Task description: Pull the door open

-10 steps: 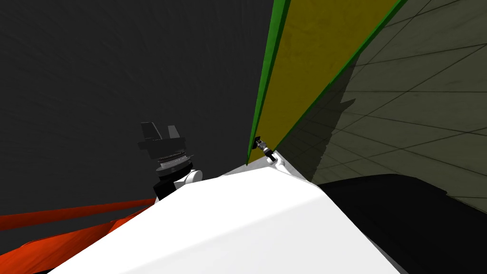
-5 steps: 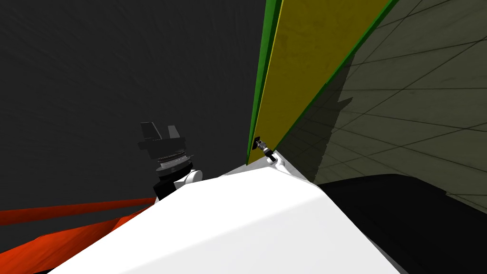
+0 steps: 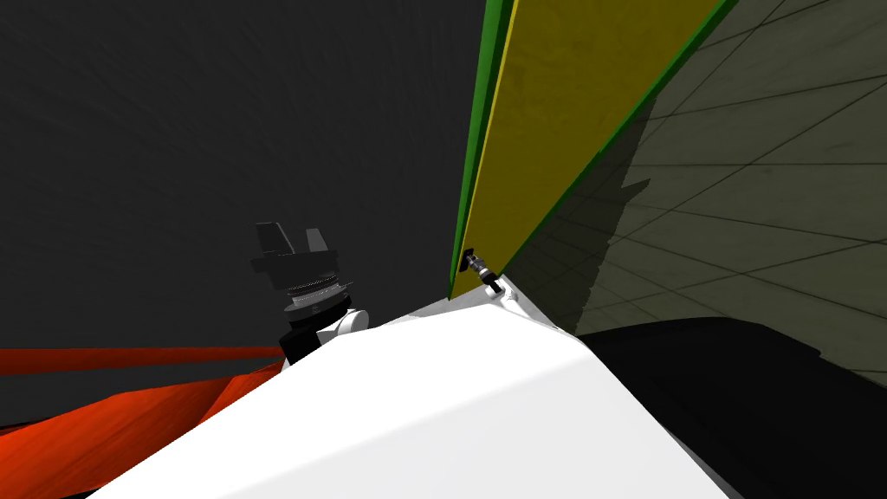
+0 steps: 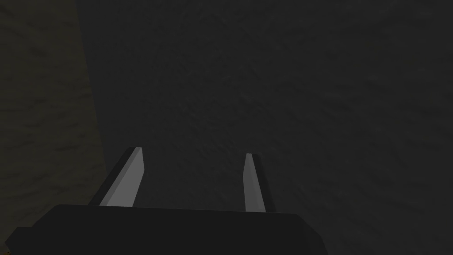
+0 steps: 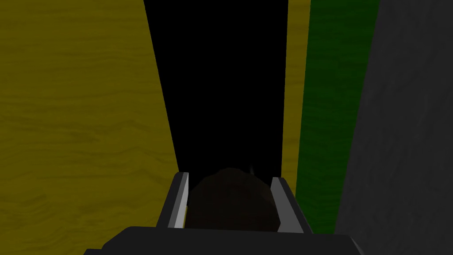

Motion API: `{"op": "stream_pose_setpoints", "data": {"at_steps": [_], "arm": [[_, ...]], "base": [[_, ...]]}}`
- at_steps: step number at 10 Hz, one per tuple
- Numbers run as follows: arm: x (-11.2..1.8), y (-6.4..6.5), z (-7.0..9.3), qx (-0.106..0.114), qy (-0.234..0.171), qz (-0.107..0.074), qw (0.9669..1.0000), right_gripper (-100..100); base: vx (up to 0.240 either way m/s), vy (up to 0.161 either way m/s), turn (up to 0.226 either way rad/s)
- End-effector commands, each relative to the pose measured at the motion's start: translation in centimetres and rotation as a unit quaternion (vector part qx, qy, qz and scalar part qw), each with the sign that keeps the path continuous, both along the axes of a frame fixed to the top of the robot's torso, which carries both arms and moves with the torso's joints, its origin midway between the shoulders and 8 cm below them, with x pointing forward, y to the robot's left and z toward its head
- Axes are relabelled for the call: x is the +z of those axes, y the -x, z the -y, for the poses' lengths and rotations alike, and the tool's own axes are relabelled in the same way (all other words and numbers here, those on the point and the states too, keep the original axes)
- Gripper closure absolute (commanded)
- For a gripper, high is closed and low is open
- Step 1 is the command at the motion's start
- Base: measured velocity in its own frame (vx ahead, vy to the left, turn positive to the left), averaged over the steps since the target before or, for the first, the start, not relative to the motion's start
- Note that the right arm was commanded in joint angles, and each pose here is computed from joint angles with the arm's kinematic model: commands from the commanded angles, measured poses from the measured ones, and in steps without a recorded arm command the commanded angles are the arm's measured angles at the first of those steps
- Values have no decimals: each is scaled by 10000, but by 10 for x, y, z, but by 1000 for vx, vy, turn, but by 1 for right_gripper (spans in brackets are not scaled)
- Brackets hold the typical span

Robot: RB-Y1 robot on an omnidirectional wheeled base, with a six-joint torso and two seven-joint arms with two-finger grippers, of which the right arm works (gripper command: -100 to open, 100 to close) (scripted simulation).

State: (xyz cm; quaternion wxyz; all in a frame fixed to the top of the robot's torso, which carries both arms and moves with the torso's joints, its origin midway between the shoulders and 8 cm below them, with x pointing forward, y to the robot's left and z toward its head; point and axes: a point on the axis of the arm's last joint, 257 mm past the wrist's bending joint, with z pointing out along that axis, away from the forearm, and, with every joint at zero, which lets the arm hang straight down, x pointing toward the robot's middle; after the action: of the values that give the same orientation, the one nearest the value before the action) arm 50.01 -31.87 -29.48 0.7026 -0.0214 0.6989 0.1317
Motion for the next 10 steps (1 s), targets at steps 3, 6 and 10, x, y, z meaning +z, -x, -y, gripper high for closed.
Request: {"op": "stream_pose_setpoints", "data": {"at_steps": [3, 6, 10], "arm": [[3, -4, 2, -65, -652, -59, 9978, 100], [6, -9, 5, -131, -1281, -115, 9916, 100], [9, -14, 8, -198, -1999, -174, 9795, 100]], "base": [[-59, -50, 93], [-75, -54, 98], [-69, -51, 88]]}}
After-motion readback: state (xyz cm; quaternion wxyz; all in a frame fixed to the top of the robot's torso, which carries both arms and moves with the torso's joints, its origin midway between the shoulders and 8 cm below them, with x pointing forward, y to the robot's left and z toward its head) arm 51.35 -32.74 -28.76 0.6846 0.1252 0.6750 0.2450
